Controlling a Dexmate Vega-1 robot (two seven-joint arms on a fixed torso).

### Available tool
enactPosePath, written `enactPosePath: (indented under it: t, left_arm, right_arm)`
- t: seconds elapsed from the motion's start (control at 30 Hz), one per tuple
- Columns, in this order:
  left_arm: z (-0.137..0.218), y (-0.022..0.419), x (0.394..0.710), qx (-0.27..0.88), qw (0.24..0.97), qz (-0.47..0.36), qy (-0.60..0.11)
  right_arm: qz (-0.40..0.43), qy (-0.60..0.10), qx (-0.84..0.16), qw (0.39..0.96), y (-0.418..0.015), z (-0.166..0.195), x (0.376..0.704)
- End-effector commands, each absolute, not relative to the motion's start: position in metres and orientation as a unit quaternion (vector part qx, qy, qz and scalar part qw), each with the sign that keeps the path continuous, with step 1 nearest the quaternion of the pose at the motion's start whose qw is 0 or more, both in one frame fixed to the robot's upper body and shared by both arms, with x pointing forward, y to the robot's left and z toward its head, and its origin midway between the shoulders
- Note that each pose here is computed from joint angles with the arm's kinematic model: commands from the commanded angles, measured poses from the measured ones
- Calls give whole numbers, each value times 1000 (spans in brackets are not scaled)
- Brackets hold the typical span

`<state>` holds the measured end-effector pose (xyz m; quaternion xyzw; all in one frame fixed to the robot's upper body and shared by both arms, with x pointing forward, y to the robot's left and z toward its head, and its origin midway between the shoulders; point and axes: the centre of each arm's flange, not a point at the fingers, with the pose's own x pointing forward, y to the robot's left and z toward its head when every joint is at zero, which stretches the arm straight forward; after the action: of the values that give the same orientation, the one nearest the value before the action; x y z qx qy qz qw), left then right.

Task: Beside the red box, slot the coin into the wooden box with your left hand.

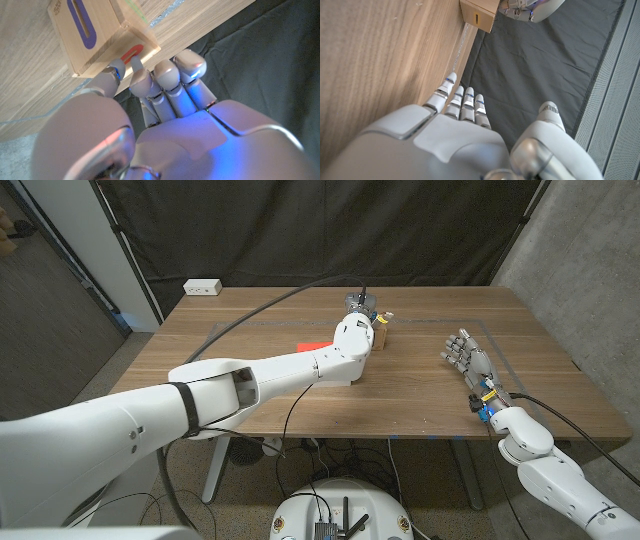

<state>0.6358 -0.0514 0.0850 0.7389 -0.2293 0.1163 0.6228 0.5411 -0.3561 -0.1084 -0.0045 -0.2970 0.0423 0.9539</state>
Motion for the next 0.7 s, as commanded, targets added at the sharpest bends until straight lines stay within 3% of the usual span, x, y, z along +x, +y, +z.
enactPosePath:
  t: [0.03, 0.4, 0.7]
  left_arm:
    - [97, -50, 627, 723, 632, 120, -252]
    - [117, -39, 617, 695, 647, 140, -281]
    - [134, -1, 594, 631, 694, 142, -315]
  right_arm:
    - [42, -300, -5, 953, -353, -106, 543]
    - [40, -308, -5, 950, -348, -99, 545]
    - [39, -316, -12, 948, -341, -91, 546]
